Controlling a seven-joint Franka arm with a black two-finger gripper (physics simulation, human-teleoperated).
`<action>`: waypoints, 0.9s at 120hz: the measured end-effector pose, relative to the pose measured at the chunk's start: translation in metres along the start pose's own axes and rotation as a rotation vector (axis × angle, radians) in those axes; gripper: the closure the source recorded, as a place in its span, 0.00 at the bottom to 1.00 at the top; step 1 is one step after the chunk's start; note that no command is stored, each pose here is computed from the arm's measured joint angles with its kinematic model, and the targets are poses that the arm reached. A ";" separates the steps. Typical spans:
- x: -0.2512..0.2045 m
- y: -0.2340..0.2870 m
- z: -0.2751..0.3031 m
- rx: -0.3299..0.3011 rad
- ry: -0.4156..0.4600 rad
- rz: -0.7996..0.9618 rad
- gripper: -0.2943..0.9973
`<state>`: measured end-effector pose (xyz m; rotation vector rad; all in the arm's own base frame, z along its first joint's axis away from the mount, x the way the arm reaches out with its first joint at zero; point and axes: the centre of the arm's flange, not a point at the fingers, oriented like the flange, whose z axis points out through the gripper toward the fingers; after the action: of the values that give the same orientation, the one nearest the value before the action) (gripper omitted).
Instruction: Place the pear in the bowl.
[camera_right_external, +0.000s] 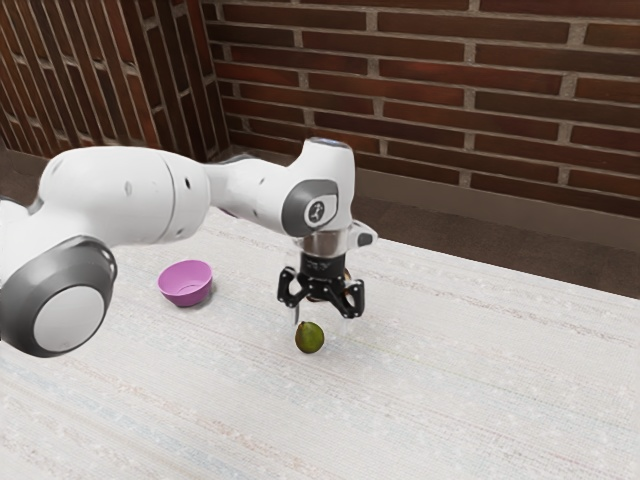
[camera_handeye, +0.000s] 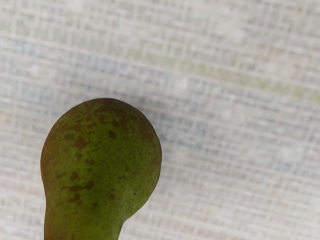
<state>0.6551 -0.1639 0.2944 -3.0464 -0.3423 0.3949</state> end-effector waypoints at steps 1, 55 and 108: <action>0.000 0.000 0.001 0.000 0.001 -0.003 0.25; 0.019 -0.027 0.036 -0.006 0.001 -0.157 0.37; 0.025 -0.028 0.045 -0.016 0.010 -0.205 0.51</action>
<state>0.6612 -0.1303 0.2467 -2.9872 -0.6532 0.3661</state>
